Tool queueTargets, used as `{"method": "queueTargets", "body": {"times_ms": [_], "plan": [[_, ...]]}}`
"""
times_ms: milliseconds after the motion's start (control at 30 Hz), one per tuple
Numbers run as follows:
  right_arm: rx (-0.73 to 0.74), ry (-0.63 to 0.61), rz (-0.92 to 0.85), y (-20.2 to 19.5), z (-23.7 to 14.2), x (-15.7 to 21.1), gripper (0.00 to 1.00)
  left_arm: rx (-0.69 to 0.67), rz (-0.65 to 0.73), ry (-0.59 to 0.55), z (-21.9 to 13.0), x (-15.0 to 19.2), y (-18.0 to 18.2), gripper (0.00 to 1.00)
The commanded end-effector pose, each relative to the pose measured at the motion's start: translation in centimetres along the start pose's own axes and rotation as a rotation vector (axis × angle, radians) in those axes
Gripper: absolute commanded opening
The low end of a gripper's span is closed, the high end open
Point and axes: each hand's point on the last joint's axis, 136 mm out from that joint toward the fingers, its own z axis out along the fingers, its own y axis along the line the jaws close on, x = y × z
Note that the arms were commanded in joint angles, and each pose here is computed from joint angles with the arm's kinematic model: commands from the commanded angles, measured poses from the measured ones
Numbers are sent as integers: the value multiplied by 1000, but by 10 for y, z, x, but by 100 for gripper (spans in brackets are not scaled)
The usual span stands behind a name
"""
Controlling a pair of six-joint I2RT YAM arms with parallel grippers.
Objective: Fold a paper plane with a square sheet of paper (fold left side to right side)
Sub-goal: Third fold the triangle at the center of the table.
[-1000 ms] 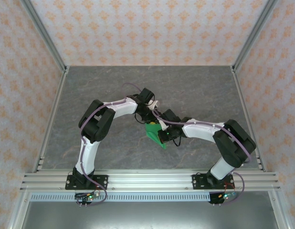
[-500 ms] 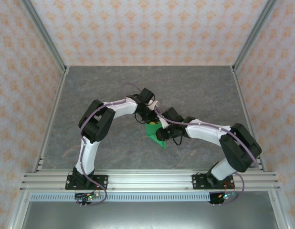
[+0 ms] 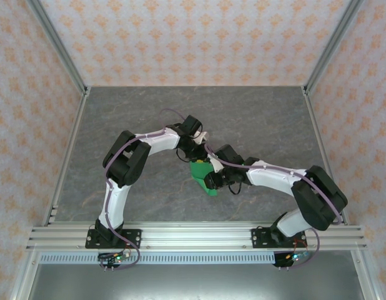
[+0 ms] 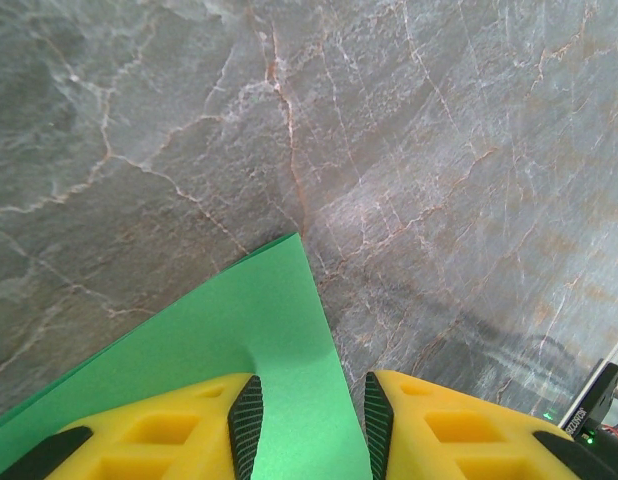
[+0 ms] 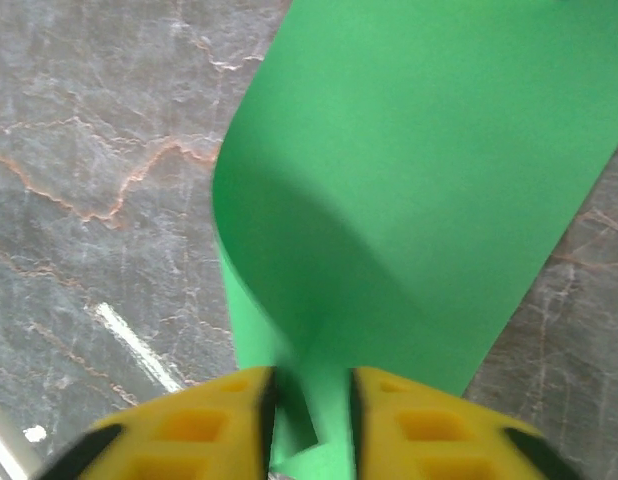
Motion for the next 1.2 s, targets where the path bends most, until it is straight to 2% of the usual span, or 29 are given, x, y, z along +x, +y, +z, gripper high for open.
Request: {"method": "queueTargets", "body": {"times_ms": [0, 33, 100, 233, 533, 1167], "plan": [[-47, -50, -19, 12, -6, -7, 13, -90, -37, 46, 12, 20, 20, 37], [-38, -50, -16, 10, -6, -7, 6, -89, -38, 46, 12, 20, 20, 37], [-6, -56, -12, 5, -6, -8, 3, -91, -40, 48, 12, 21, 20, 37], [59, -71, 6, -9, -5, -11, 4, -92, -38, 49, 13, 21, 20, 37], [34, -58, 23, -16, 8, -17, 6, -93, -40, 53, 13, 22, 22, 37], [101, -63, 67, -34, 12, -23, 6, -92, -43, 54, 14, 23, 23, 37]]}}
